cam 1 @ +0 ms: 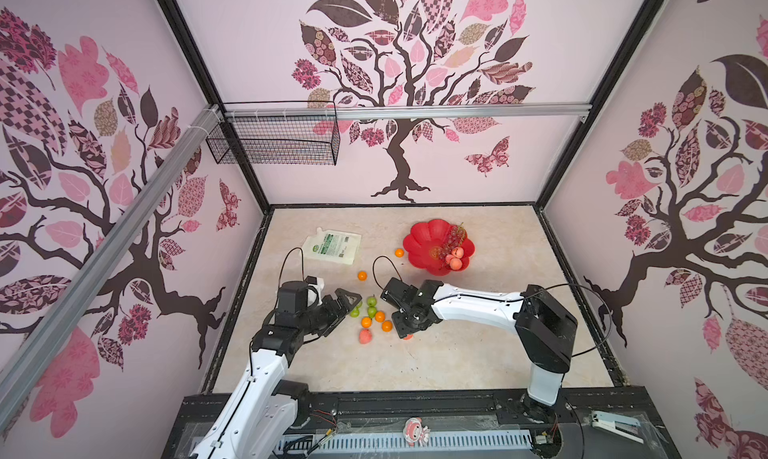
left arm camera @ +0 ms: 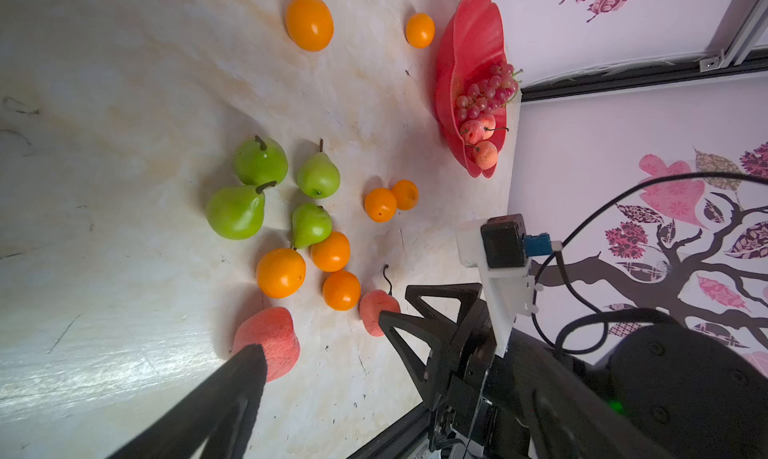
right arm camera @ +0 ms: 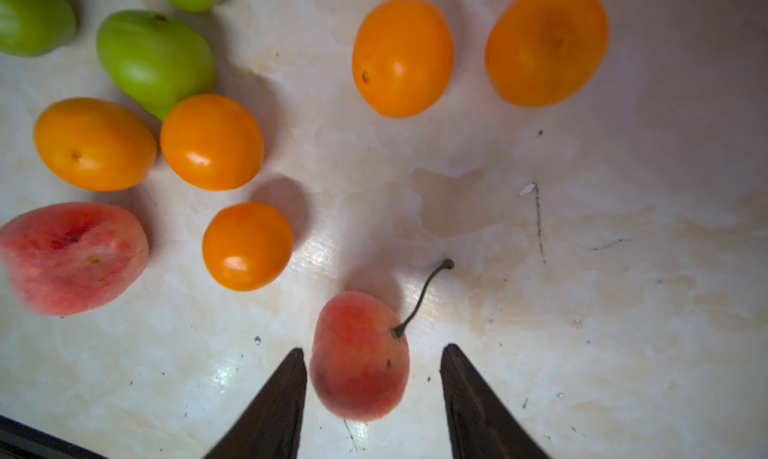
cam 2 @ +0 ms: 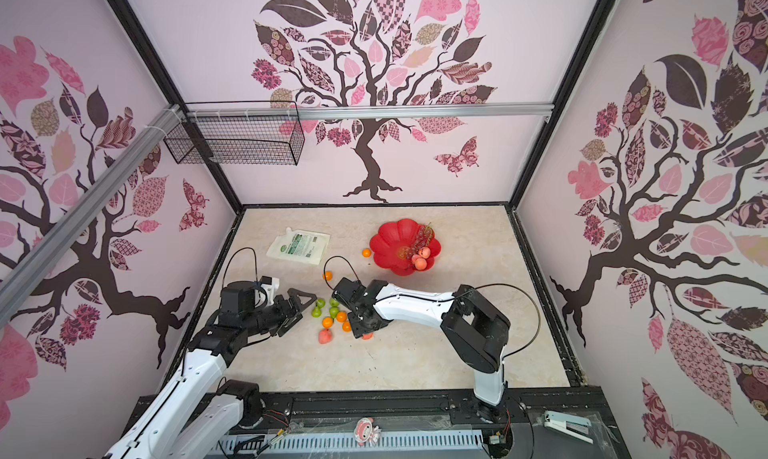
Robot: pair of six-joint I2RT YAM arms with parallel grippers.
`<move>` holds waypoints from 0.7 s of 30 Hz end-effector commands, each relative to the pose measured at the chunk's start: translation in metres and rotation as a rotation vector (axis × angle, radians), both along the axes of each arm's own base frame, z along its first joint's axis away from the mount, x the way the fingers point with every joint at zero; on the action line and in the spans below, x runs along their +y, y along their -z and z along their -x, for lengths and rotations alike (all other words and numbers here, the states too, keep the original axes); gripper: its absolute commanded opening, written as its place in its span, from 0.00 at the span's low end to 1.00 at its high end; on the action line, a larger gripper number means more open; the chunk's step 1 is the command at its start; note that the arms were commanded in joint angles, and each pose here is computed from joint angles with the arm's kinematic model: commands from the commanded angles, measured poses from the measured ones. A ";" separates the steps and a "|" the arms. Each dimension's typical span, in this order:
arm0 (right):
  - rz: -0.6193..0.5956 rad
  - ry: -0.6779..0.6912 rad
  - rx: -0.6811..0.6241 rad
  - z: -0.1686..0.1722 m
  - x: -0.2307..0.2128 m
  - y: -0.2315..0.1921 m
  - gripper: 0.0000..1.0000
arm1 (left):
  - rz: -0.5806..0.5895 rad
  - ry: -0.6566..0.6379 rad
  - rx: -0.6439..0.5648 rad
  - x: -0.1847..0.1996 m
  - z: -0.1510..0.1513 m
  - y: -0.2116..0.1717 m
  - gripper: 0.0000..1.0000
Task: Place and organize the fake fruits in the fruit bowl
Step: 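Lower the right gripper and grasp the small peach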
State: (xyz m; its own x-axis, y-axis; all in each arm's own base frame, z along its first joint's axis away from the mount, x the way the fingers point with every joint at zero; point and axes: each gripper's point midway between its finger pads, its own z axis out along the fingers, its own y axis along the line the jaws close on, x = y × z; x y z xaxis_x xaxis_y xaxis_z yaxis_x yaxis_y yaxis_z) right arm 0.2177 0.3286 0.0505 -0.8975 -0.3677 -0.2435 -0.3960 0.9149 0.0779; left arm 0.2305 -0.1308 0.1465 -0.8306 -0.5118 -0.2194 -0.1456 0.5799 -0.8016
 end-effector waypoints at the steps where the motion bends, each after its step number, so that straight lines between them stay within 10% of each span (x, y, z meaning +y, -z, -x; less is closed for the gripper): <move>1: 0.053 -0.026 0.007 -0.001 -0.001 0.005 0.55 | -0.005 0.004 -0.009 0.001 0.001 0.003 0.97; 21: 0.139 -0.078 0.046 0.002 -0.006 0.025 0.51 | -0.001 -0.019 0.004 0.003 -0.001 0.011 0.96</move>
State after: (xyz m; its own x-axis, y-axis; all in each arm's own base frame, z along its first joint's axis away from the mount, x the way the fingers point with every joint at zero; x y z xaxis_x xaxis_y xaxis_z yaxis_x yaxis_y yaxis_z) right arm 0.2150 0.3228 0.0307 -0.8803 -0.4427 -0.1707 -0.4506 0.8927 0.0085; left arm 0.2312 -0.1304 0.1395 -0.8305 -0.5175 -0.2060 -0.1625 0.5789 -0.7991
